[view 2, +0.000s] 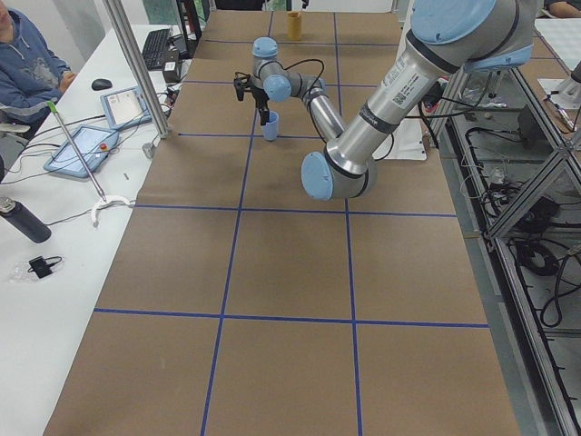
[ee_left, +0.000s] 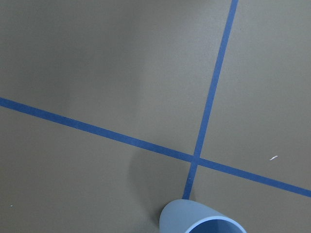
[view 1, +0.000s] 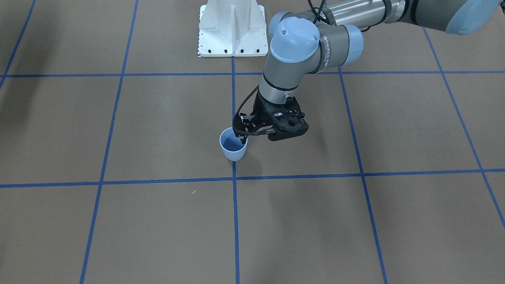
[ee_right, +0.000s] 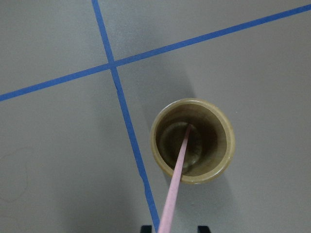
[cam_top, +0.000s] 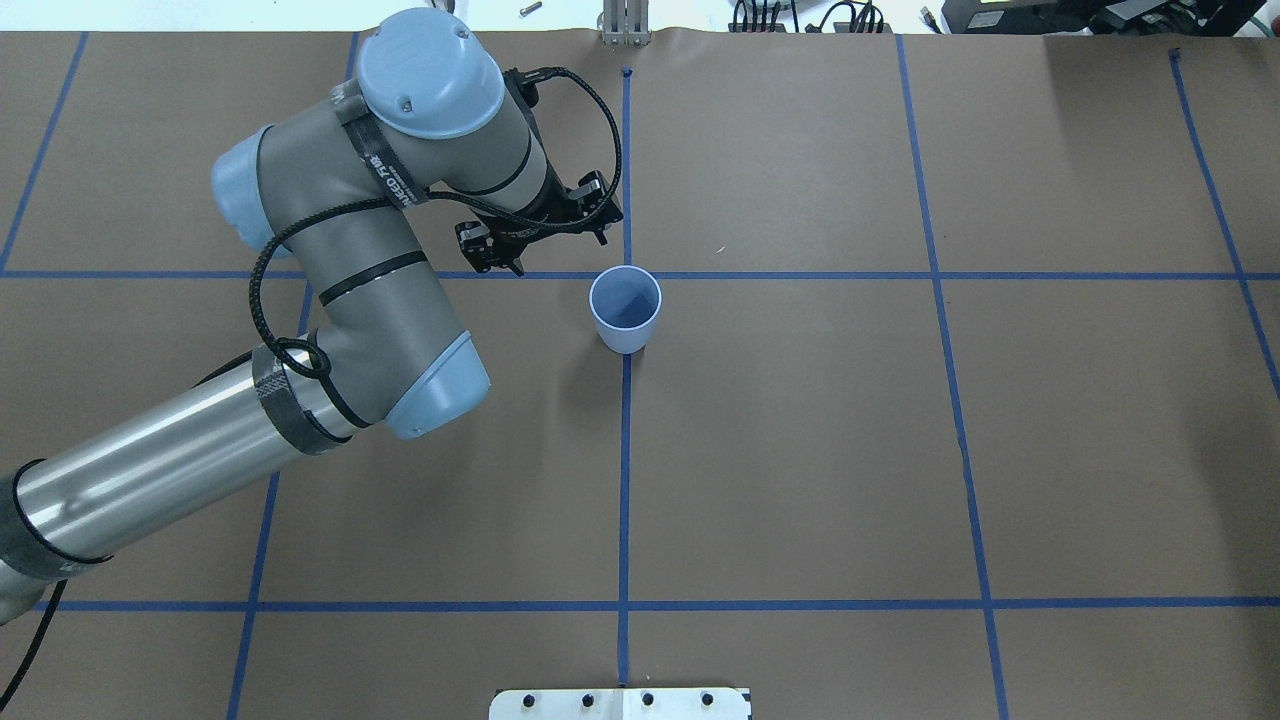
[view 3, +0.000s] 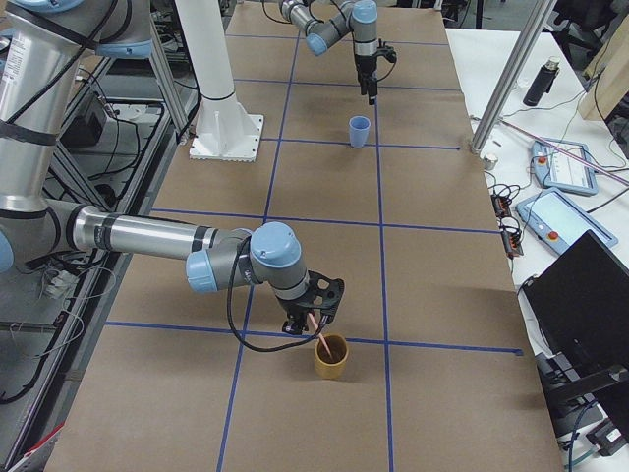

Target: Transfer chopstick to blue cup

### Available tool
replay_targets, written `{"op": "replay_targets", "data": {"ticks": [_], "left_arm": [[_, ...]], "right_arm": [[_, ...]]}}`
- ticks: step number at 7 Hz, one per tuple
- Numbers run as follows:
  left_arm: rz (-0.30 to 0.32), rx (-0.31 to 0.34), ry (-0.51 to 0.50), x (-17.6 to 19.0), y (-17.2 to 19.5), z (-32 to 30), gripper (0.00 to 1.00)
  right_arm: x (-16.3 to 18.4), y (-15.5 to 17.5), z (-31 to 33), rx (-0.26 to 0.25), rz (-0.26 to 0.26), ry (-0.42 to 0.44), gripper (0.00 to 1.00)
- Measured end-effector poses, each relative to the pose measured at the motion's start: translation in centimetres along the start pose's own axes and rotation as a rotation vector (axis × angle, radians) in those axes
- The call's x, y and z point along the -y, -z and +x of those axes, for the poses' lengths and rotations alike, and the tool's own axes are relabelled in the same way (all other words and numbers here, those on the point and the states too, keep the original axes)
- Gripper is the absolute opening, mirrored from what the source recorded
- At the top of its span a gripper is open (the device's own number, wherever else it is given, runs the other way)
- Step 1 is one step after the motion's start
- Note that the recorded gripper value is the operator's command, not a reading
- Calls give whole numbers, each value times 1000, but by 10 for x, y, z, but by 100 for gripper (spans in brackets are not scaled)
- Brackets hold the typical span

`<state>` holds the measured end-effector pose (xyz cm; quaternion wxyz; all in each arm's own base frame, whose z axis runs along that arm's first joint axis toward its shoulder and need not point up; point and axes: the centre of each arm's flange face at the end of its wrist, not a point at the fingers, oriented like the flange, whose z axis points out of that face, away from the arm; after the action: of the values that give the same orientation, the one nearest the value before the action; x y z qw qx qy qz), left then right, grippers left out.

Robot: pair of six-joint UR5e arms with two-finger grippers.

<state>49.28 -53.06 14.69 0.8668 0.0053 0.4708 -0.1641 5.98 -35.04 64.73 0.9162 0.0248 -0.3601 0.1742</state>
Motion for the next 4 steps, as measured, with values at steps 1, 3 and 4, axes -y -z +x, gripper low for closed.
{"op": "replay_targets", "data": {"ticks": [1,3,4], "left_arm": [[0,1,0,0,0,-1,97],[-1,4,3,0,-2,-3,97],[-2,7,4,0,-4,-5,97]], "right_arm": [[0,-1,1,-5,0,1,16],[0,-2,3,-7,-1,1,5],[0,-2,3,-7,-1,1,0]]}}
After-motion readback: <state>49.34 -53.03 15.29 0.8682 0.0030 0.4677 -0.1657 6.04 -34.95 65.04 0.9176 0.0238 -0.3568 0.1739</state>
